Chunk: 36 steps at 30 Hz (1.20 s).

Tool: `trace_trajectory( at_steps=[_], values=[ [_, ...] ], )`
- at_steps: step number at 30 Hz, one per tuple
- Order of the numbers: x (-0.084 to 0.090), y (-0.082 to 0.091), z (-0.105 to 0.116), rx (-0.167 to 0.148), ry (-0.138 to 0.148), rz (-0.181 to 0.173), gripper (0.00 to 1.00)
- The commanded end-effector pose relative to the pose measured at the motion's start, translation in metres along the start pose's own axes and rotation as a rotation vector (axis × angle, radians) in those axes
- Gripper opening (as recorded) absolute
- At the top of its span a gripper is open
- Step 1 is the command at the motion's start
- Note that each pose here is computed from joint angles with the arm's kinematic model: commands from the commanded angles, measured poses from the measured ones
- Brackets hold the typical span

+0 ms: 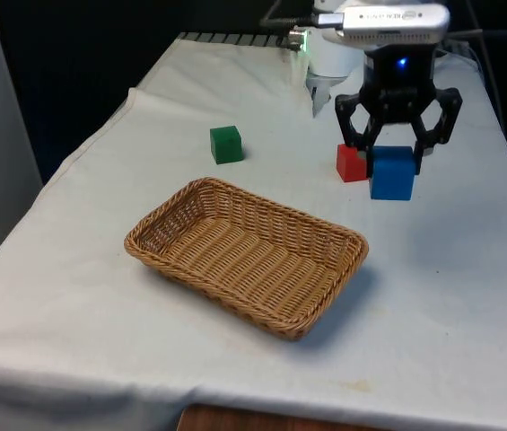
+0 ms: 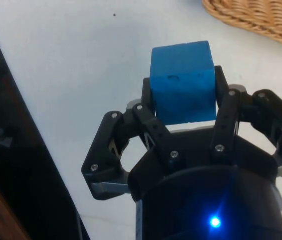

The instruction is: Pick up exactly two blocks and place them into the basket.

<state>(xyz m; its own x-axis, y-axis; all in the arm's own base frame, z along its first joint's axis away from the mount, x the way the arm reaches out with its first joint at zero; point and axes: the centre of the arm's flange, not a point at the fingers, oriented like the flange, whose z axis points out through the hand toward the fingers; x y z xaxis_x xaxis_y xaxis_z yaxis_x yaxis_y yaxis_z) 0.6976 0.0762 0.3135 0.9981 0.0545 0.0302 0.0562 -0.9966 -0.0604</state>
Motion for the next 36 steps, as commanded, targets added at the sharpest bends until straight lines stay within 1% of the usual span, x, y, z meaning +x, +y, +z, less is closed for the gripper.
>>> trace_trajectory(
  at_steps=[1,4,7,9,10,11,13,18,19,20,22,24,27,28,29,33,34,35,36],
  values=[
    [0.003,0.004,-0.003,-0.001,-0.016,0.003,0.02],
    [0.007,0.01,-0.007,-0.003,-0.024,0.007,0.02],
    [0.01,0.016,-0.009,-0.005,-0.024,0.011,0.02],
    [0.013,0.02,-0.009,-0.005,-0.022,0.014,0.02],
    [0.011,0.018,-0.01,-0.012,-0.012,0.014,0.02],
    [0.014,0.021,-0.008,-0.004,-0.022,0.014,0.02],
    [0.017,0.028,-0.008,-0.001,-0.017,0.019,0.02],
    [0.023,0.04,-0.005,0.002,-0.011,0.025,0.02],
    [0.022,0.038,-0.006,-0.006,-0.001,0.025,0.02],
    [0.025,0.046,-0.003,0.003,-0.009,0.027,0.02],
    [0.026,0.048,-0.002,0.003,-0.008,0.028,0.02],
    [0.028,0.058,0.003,0.005,-0.004,0.032,0.02],
    [0.031,0.067,0.008,0.008,0.001,0.037,0.02],
    [0.03,0.065,0.006,-0.001,0.006,0.036,0.02],
    [0.032,0.073,0.011,0.008,0.003,0.039,0.02],
    [0.034,0.085,0.018,0.008,0.005,0.047,0.02],
    [0.035,0.092,0.022,0.007,0.006,0.052,0.02],
    [0.034,0.088,0.018,0.001,0.008,0.048,0.02],
    [0.036,0.095,0.023,0.007,0.007,0.054,0.02]
  ],
)
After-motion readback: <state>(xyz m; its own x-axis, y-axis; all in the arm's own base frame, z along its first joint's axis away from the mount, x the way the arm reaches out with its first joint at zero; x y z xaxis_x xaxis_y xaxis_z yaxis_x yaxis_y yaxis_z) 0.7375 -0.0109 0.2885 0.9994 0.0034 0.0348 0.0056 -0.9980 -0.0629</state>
